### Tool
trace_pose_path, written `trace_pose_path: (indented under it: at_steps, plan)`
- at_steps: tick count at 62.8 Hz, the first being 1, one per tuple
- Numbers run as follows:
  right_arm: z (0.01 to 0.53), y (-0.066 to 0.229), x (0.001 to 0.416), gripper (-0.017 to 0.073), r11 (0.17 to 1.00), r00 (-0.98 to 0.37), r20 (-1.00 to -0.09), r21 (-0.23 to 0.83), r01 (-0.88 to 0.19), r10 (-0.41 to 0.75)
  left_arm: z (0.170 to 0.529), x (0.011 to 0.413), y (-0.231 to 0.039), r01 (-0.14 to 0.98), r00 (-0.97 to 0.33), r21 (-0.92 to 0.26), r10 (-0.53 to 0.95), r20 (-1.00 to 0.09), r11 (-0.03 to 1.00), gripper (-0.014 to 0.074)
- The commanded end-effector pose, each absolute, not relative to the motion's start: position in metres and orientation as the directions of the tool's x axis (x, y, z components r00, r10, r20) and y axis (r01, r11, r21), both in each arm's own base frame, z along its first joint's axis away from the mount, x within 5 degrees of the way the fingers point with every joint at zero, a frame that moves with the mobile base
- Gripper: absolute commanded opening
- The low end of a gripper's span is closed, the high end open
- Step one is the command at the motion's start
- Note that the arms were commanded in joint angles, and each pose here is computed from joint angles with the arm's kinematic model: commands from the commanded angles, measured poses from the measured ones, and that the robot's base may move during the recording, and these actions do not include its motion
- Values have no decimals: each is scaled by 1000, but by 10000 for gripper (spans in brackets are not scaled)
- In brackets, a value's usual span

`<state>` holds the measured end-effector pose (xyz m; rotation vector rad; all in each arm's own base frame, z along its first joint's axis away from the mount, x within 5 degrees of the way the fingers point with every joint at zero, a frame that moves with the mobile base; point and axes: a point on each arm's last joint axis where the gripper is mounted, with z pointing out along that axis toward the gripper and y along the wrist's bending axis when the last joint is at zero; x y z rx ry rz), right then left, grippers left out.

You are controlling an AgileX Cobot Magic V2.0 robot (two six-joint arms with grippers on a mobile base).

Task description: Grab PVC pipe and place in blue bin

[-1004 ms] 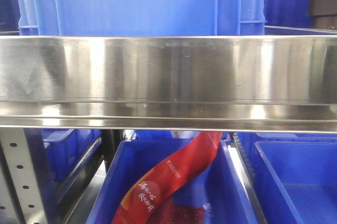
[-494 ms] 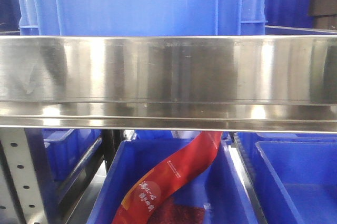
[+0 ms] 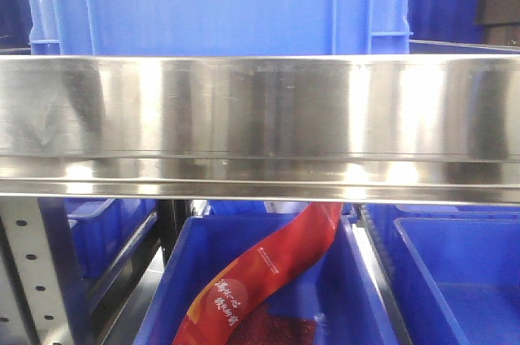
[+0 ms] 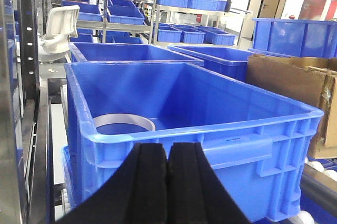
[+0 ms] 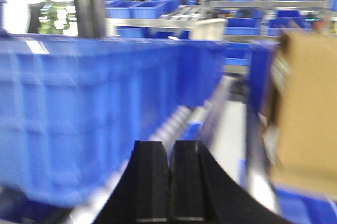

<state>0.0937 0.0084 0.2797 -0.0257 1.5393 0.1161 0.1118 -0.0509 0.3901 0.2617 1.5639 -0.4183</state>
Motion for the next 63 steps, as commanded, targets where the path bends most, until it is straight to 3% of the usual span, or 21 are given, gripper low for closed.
trace_pose_path:
  at_steps: [1,20,63]
  plan:
    - [256,3,84,-167,998,24,-999,41,-40,42,392,110,-50,420,-22,-100,-101,-995,902,-111]
    - [212,-3,66,-167,998,38,-998,41,37,39,392,110,-50,420,-22,-100,-101,-995,902,-111]
    - [212,-2,56,-167,999,73,-997,3,39,0,392,110,-50,420,-22,-100,-101,-995,902,-111]
